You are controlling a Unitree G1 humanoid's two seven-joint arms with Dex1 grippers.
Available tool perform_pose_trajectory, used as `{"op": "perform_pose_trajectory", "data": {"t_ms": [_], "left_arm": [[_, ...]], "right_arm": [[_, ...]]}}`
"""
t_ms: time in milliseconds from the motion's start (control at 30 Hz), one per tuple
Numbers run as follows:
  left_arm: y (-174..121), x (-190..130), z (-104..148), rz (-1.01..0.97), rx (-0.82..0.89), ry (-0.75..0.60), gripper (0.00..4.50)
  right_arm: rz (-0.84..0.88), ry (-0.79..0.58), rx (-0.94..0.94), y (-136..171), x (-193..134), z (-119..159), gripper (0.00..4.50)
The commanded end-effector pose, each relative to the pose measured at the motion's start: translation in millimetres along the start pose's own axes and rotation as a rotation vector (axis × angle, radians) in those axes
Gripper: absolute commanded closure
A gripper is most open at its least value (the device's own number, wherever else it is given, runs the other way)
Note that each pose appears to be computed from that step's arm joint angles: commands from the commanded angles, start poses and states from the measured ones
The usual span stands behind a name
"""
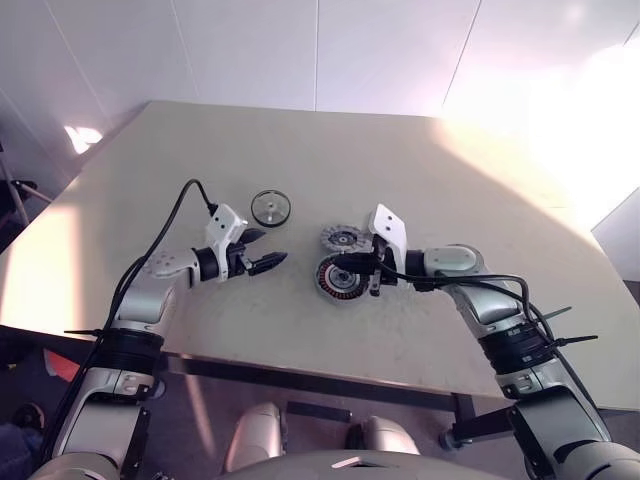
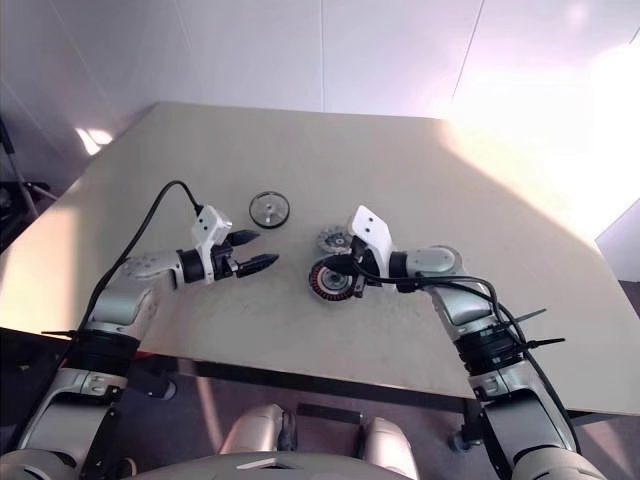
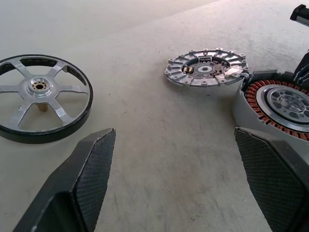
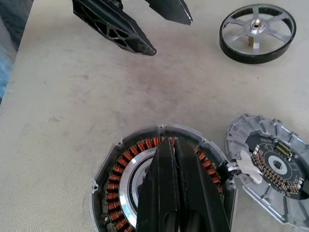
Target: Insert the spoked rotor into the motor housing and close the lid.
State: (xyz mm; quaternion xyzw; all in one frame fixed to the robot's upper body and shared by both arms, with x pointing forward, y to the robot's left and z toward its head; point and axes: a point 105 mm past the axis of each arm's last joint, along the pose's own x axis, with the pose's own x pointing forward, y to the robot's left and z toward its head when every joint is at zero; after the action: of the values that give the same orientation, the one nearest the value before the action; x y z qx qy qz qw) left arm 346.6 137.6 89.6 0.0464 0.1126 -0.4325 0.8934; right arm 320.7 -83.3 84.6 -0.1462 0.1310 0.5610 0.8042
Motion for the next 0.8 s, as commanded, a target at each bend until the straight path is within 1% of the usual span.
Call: {"op": "perform_pose_trajectory", "data": {"t_ms": [33, 100, 167, 333, 467, 567, 633, 733, 800], "left_arm": [[2.9, -0.7, 11.6, 0.008, 0.04, -0.025, 0.34], [3.7, -1.0, 12.0, 0.012, 0.045, -0.024, 0.34], [4.6, -1.8, 13.4, 0.016, 0.047, -0.027, 0.34], [5.6, -2.7, 12.8, 0.022, 0.044, -0.028, 0.34], [10.2, -2.1, 14.7, 0.058, -0.007, -0.058, 0.34], [20.0, -0.9, 20.2, 0.13, -0.103, -0.113, 0.34], [31.9, 0.5, 16.0, 0.214, -0.208, -0.124, 0.34], [52.5, 0.8, -4.8, 0.357, -0.316, -0.063, 0.34], [54.4, 4.5, -8.6, 0.367, -0.4, -0.073, 0.34]], "right_arm": [[0.006, 0.026, -0.002, 0.6, 5.4, -10.2, 4.48], [-0.009, 0.054, 0.011, -1.4, 8.5, -21.0, 4.48], [-0.03, 0.055, 0.005, -4.9, 9.0, -21.9, 4.48], [-0.044, -0.009, -0.026, -10.0, 2.0, -0.7, 4.48], [-0.066, -0.075, -0.055, -14.8, -4.7, 21.6, 4.48], [-0.084, -0.141, -0.078, -17.2, -11.5, 44.1, 4.48], [-0.102, -0.182, -0.092, -20.0, -17.6, 59.1, 4.48], [-0.138, -0.211, -0.096, -26.2, -24.3, 70.1, 4.48], [-0.156, -0.215, -0.094, -30.0, -27.5, 72.3, 4.48]]}}
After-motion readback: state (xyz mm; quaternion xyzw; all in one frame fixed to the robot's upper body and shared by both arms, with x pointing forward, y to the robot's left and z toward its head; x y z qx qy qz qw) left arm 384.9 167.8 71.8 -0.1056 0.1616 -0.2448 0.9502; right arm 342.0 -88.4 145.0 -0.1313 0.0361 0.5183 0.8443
